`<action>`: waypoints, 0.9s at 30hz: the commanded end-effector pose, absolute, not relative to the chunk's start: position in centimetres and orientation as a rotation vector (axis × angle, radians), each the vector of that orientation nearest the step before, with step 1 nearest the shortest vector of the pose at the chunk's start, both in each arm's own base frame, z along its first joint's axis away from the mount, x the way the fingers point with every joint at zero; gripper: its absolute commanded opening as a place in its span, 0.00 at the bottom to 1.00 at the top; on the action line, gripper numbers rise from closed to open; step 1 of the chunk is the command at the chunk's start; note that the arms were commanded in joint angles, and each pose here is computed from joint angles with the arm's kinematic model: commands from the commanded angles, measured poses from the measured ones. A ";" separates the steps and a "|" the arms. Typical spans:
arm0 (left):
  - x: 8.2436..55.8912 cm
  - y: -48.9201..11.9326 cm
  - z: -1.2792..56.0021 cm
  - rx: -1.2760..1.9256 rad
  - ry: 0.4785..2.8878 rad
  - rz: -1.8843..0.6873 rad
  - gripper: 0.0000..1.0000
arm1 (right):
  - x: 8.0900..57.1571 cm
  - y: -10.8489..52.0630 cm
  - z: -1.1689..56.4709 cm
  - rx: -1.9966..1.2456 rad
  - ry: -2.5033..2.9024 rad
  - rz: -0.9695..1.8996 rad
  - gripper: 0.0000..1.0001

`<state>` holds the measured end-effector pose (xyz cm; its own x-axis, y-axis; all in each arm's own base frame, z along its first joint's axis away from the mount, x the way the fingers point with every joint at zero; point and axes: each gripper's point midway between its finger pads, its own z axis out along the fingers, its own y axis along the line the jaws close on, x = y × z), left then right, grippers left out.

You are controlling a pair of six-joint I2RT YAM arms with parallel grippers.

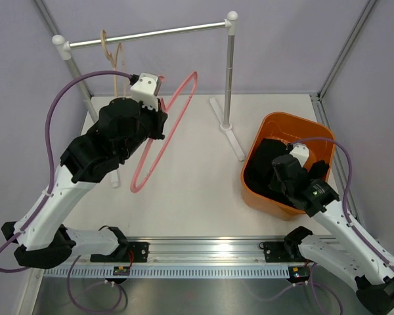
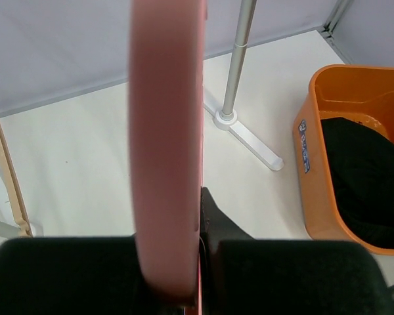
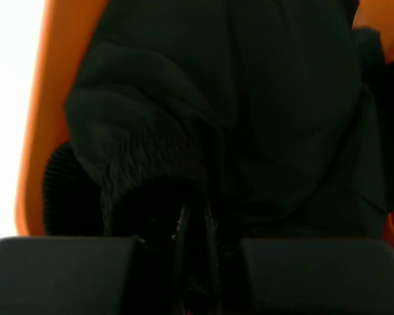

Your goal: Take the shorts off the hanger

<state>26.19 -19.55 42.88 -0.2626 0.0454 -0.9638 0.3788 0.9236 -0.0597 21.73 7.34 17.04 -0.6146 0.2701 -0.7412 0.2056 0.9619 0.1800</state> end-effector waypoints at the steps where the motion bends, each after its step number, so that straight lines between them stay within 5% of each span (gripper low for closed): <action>1: 27.0 -20.0 44.0 0.345 1.805 -0.354 0.00 | 22.6 8.4 20.7 0.434 2.129 0.255 0.25; 3: 28.0 -19.7 44.1 0.337 1.812 -0.373 0.00 | 22.7 8.0 22.6 0.432 2.091 0.253 0.42; 11: 30.1 -19.2 45.6 0.341 1.792 -0.526 0.00 | 22.4 8.5 26.6 0.339 2.029 0.324 0.60; 27: 41.2 -18.4 49.2 0.090 1.683 -0.249 0.00 | 20.4 7.7 31.7 0.271 1.932 0.394 0.64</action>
<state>39.42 -19.55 44.89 -0.2724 -0.0337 -0.9616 0.2714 0.9561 -0.1104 21.38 8.15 29.73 -0.4097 0.3612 -0.8377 0.0401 0.9245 0.3790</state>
